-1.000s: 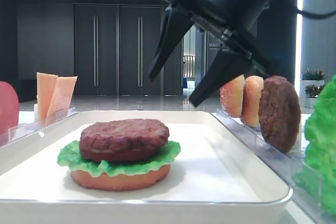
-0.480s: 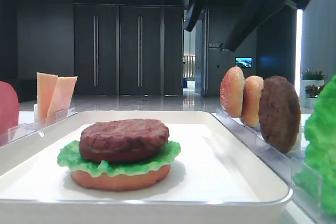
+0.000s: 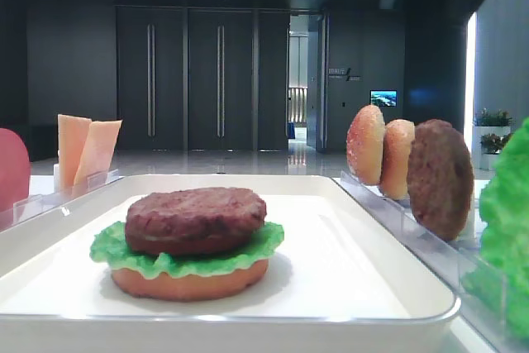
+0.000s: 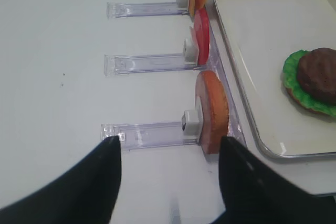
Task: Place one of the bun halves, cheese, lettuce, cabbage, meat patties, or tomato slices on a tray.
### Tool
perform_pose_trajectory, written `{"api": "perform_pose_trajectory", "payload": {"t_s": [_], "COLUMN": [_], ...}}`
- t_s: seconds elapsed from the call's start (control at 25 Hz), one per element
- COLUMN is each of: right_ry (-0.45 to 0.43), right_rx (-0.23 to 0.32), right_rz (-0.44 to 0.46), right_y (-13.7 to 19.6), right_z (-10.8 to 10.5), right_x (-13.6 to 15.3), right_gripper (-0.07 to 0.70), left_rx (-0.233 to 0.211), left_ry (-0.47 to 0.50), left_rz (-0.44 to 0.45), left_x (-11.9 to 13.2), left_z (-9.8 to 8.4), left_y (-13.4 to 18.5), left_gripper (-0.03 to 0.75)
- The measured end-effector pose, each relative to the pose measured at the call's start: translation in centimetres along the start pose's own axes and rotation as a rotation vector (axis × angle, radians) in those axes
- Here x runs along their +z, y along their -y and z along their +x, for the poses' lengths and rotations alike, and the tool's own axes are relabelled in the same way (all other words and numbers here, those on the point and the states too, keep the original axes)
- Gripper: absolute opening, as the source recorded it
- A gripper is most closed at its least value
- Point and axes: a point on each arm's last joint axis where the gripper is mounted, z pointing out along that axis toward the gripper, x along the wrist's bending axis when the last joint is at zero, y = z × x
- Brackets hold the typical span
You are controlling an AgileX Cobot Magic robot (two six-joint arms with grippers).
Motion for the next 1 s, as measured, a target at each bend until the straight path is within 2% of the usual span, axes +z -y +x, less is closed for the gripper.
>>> {"api": "perform_pose_trajectory", "payload": {"t_s": [0.28,0.52,0.64,0.76,1.0], "right_ry": [0.163,0.226,0.249,0.263,0.26], "right_rx": [0.077,0.208,0.251,0.268,0.267], "right_rz": [0.049,0.039,0.047,0.061,0.076], "right_y": [0.0,0.4,0.8,1.2,1.4], "right_z": [-5.9,-11.7,-14.0,-15.2,-15.3], "right_x": [-1.4,-3.1,-3.7,-4.1,-4.1], "right_gripper": [0.416,0.416,0.416,0.416,0.416], "left_rx": [0.0,0.0,0.0,0.0,0.0], "left_ry": [0.0,0.0,0.0,0.0,0.0], "left_rz": [0.0,0.0,0.0,0.0,0.0], "left_x": [0.0,0.0,0.0,0.0,0.0], "left_z": [0.0,0.0,0.0,0.0,0.0], "left_y": [0.0,0.0,0.0,0.0,0.0], "left_gripper": [0.454,0.454,0.454,0.454,0.454]}}
